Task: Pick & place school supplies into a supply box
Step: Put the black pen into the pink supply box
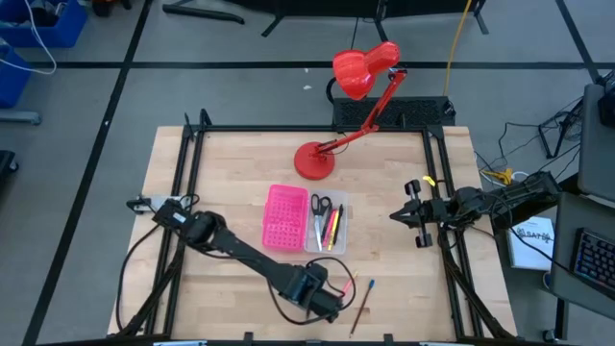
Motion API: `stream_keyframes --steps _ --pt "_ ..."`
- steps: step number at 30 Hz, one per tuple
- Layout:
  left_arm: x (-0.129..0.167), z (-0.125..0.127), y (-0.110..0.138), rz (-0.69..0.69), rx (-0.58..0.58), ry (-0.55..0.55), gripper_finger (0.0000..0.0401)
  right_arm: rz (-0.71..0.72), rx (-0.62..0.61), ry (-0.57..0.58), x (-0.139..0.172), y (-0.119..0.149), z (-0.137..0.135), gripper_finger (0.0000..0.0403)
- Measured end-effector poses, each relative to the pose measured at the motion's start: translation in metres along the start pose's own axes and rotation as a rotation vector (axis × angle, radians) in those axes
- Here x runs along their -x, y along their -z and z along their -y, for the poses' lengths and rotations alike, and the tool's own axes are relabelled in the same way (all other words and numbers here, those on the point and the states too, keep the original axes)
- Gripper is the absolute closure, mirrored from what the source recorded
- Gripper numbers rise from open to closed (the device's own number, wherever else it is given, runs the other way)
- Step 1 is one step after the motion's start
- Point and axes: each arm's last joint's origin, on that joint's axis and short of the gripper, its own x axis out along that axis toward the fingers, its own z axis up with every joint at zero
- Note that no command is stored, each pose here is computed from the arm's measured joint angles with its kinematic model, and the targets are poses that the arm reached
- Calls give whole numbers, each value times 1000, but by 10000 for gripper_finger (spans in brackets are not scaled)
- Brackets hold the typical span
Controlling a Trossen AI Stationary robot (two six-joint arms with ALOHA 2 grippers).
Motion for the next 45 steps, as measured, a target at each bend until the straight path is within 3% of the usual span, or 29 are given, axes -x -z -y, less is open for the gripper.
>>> stream_keyframes --steps 17,25,29,36,45 --pt "-35 -15 1 -83 -18 -5 146 -10 -2 0 0 1 0 403" --pt "-56 -36 -12 -163 74 -60 146 -10 1 0 0 1 0 403" --pt "-61 -38 -17 -159 60 -39 146 -10 1 1 0 1 0 403" --pt "-62 -34 -10 -116 32 -7 148 -10 1 1 0 1 0 403" --pt "-63 -32 19 110 55 -3 199 -25 2 -2 0 2 0 403"
